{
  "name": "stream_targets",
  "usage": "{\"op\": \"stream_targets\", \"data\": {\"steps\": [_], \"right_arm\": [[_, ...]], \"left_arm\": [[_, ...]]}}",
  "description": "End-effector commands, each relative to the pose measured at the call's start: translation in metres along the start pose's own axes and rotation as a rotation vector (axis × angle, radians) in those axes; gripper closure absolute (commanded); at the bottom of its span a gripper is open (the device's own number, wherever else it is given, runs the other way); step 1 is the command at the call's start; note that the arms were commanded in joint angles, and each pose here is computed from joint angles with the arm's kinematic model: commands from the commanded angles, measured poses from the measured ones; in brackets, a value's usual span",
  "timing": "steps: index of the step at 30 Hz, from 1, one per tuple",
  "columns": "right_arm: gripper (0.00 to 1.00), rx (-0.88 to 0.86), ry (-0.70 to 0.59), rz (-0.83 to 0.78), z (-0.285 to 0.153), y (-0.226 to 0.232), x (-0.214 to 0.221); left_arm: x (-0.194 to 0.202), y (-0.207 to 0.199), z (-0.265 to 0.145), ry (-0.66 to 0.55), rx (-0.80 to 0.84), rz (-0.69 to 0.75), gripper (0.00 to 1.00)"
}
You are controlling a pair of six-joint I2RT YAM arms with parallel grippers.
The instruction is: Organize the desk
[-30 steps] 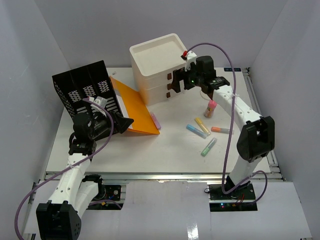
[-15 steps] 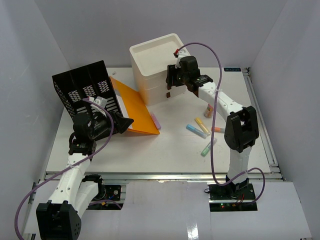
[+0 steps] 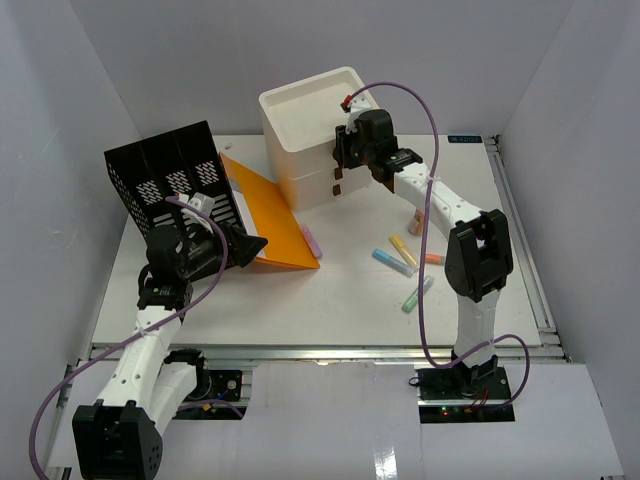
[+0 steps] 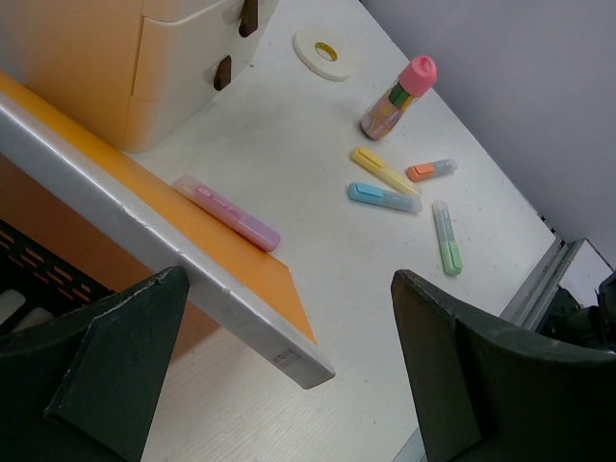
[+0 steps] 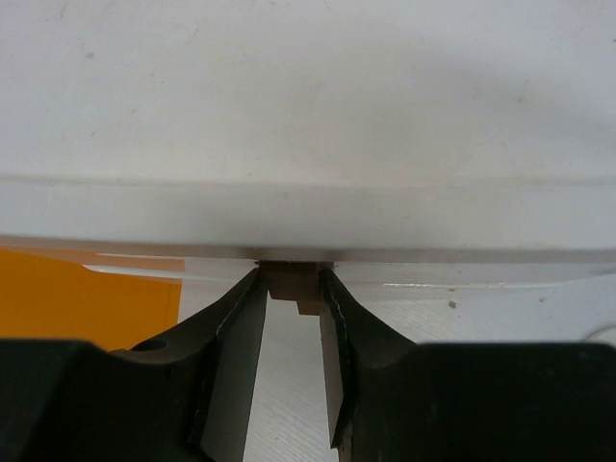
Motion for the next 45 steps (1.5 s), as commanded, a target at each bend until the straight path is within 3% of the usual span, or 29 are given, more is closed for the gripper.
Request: {"op": "stream_targets", "data": {"steps": [1, 11, 25, 31, 33, 35, 38, 39, 45], "right_arm": [[0.73, -0.032, -0.132, -0.058, 0.0, 0.004, -0.035], [0.9, -0.034, -0.169, -0.064, -0.035, 0.002, -0.032], [0.92, -0.064, -0.149, -0.048, -0.106, 0.012, 0.016], [0.9, -0.077, -0.164, -0.072, -0.114, 0.013, 0.011], [0.68, -0.088, -0.174, -0.087, -0.117, 0.015, 0.008], [0.34, -0.117, -0.194, -0.15, -0.125, 0.017, 0.003], [0.08, -0.157, -0.204, -0.224, -0.138, 0.022, 0.001], [0.04, -0.178, -0.217, -0.254, -0.146, 0.025, -0.001], [0.08, -0.399, -0.205, -0.39, -0.175, 0.06, 0.022]], "left_arm": [[-0.008, -0.007, 0.0, -0.014, 0.031, 0.036, 0.02], [-0.008, -0.008, -0.001, -0.014, 0.036, 0.04, 0.02], [-0.009, -0.016, -0.002, -0.017, 0.073, 0.033, 0.02], [-0.014, -0.025, 0.0, -0.02, 0.091, -0.083, 0.02], [-0.019, -0.035, 0.0, -0.026, 0.105, -0.103, 0.02], [-0.024, -0.043, -0.001, -0.028, 0.103, -0.107, 0.02], [-0.036, -0.053, -0.006, -0.042, 0.092, -0.071, 0.02], [-0.036, -0.053, -0.008, -0.038, 0.08, -0.066, 0.02], [-0.019, -0.034, -0.018, -0.008, -0.051, -0.057, 0.02]]}}
Point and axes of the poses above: each gripper's point midway between its finger pads, its own z axis out along the fingers, its own y axis along the line the jaws close on, x = y × z, the point moved 2 cm from there along -z, back along the fingers, and after that the axes turned 10 degrees about -z, right-handed, at the moved point
